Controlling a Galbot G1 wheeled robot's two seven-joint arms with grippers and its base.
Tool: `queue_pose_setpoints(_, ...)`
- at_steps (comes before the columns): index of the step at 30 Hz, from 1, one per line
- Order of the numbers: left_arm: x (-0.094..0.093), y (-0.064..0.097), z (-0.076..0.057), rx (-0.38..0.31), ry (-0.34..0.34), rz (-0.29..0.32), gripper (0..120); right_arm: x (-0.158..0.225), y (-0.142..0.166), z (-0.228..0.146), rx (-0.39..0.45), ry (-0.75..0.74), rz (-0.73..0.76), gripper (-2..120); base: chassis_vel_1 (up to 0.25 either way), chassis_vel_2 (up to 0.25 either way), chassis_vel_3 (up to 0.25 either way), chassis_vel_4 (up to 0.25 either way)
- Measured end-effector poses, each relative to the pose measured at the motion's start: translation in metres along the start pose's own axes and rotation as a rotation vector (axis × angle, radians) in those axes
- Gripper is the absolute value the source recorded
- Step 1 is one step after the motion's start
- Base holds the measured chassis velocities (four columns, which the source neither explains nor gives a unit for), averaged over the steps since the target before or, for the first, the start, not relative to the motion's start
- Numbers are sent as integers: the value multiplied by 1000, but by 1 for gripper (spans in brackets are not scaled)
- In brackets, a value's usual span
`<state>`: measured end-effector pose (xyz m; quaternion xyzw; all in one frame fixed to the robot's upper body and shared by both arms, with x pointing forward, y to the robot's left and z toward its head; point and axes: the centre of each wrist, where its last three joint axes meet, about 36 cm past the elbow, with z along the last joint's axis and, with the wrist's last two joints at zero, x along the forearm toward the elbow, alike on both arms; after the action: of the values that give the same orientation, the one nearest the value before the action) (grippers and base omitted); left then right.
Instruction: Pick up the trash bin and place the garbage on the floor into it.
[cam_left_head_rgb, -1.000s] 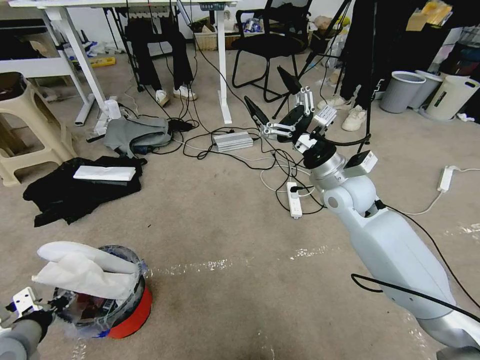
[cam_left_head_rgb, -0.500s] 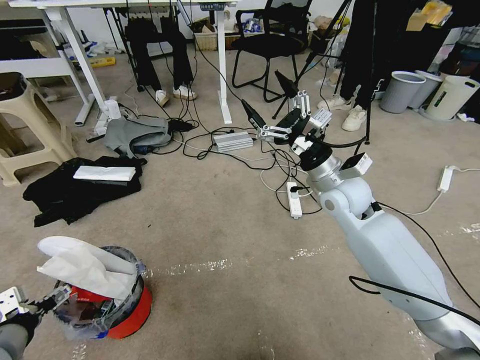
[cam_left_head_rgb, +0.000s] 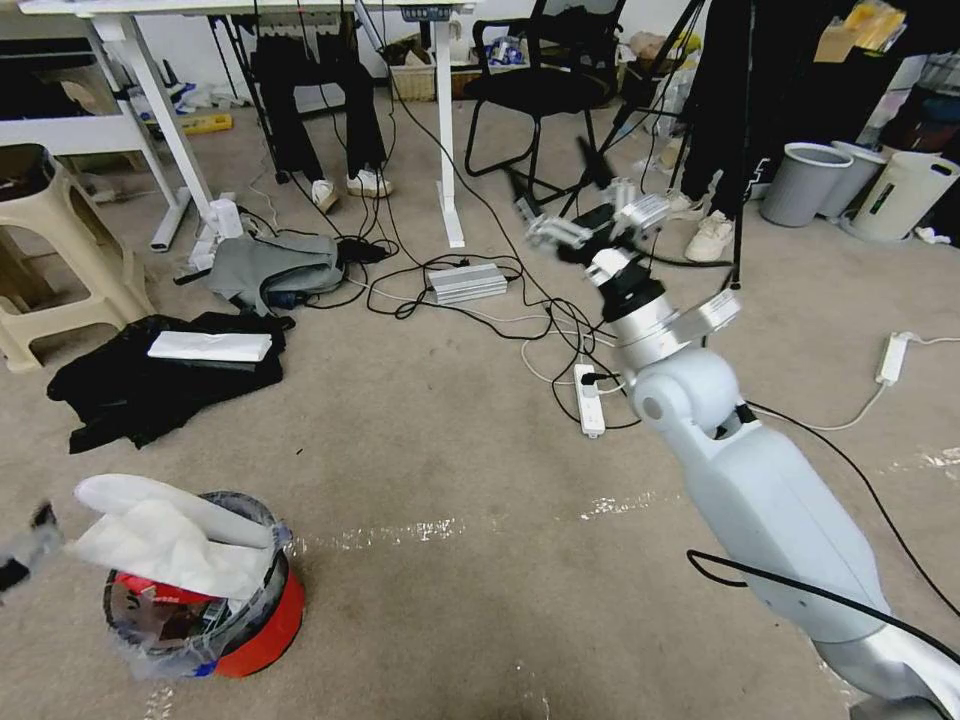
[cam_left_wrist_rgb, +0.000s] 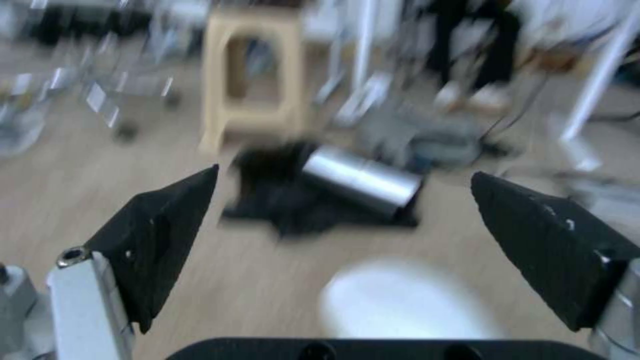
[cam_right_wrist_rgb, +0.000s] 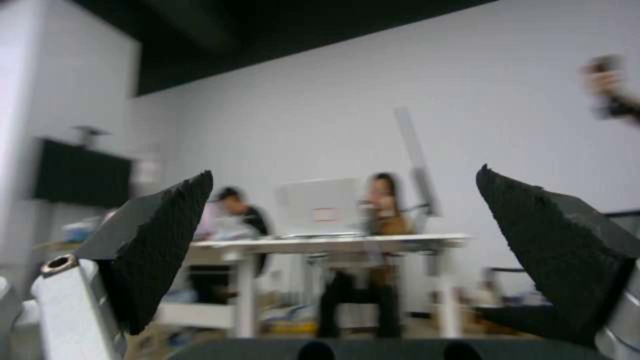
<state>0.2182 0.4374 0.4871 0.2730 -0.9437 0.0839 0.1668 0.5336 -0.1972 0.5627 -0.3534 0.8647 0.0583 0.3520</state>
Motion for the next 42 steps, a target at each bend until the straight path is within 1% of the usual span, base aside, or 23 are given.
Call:
queue_pose_setpoints(1,0,0,0,0,0,0,100,0,0,0,0,0,0,100,0,0,0,0)
queue_pose_setpoints(2,4,-3,-5,11,-107,24,100,-1,0,-4,-7,22,69,100,0,0,0,0)
queue_pose_setpoints(3,14,-12,-14,-8,-268,89,100,5,-7,-14,4,43,184,100,0,0,0,0)
queue_pose_setpoints(4,14,-12,-14,-8,-268,89,100,5,-7,-14,4,43,184,100,0,0,0,0)
queue_pose_setpoints(5,27,-24,-20,-42,-343,147,100,17,-16,-22,27,48,264,100,0,0,0,0)
queue_pose_setpoints(6,32,-30,-22,-57,-364,169,100,23,-21,-27,38,48,297,100,0,0,0,0)
queue_pose_setpoints(7,32,-30,-22,-57,-364,169,100,23,-21,-27,38,48,297,100,0,0,0,0)
queue_pose_setpoints(8,41,-41,-25,-84,-395,200,100,39,-29,-40,64,49,359,100,0,0,0,0)
queue_pose_setpoints(12,51,-50,-29,-119,-422,225,100,63,-41,-64,121,59,432,100,0,0,0,0)
queue_pose_setpoints(13,57,-55,-31,-147,-439,246,100,83,-45,-79,162,83,480,100,0,0,0,0)
queue_pose_setpoints(17,65,-61,-30,-174,-443,280,100,107,-44,-98,209,107,536,100,0,0,0,0)
queue_pose_setpoints(19,75,-68,-30,-226,-457,311,100,131,-32,-128,259,115,625,100,0,0,0,0)
queue_pose_setpoints(20,75,-68,-30,-226,-457,311,100,131,-32,-128,259,115,625,100,0,0,0,0)
queue_pose_setpoints(22,80,-72,-30,-274,-474,317,100,149,-20,-145,307,154,680,100,0,0,0,0)
queue_pose_setpoints(23,80,-72,-30,-274,-474,317,100,149,-20,-145,307,154,680,100,0,0,0,0)
queue_pose_setpoints(24,82,-71,-28,-315,-472,316,100,166,-7,-152,327,199,727,100,0,0,0,0)
queue_pose_setpoints(25,82,-71,-28,-315,-472,316,100,166,-7,-152,327,199,727,100,0,0,0,0)
queue_pose_setpoints(27,84,-69,-25,-345,-466,320,100,183,11,-156,324,241,773,100,0,0,0,0)
queue_pose_setpoints(34,86,-75,-15,-346,-454,343,100,199,39,-150,294,302,854,100,0,0,0,0)
queue_pose_setpoints(35,82,-76,-7,-334,-435,353,100,205,45,-142,301,330,888,100,0,0,0,0)
queue_pose_setpoints(37,79,-77,-4,-331,-431,356,100,208,47,-139,302,339,895,100,0,0,0,0)
queue_pose_setpoints(39,67,-75,7,-324,-415,373,100,217,52,-124,268,374,912,100,0,0,0,0)
queue_pose_setpoints(42,62,-73,11,-324,-406,380,100,220,54,-115,244,392,919,100,0,0,0,0)
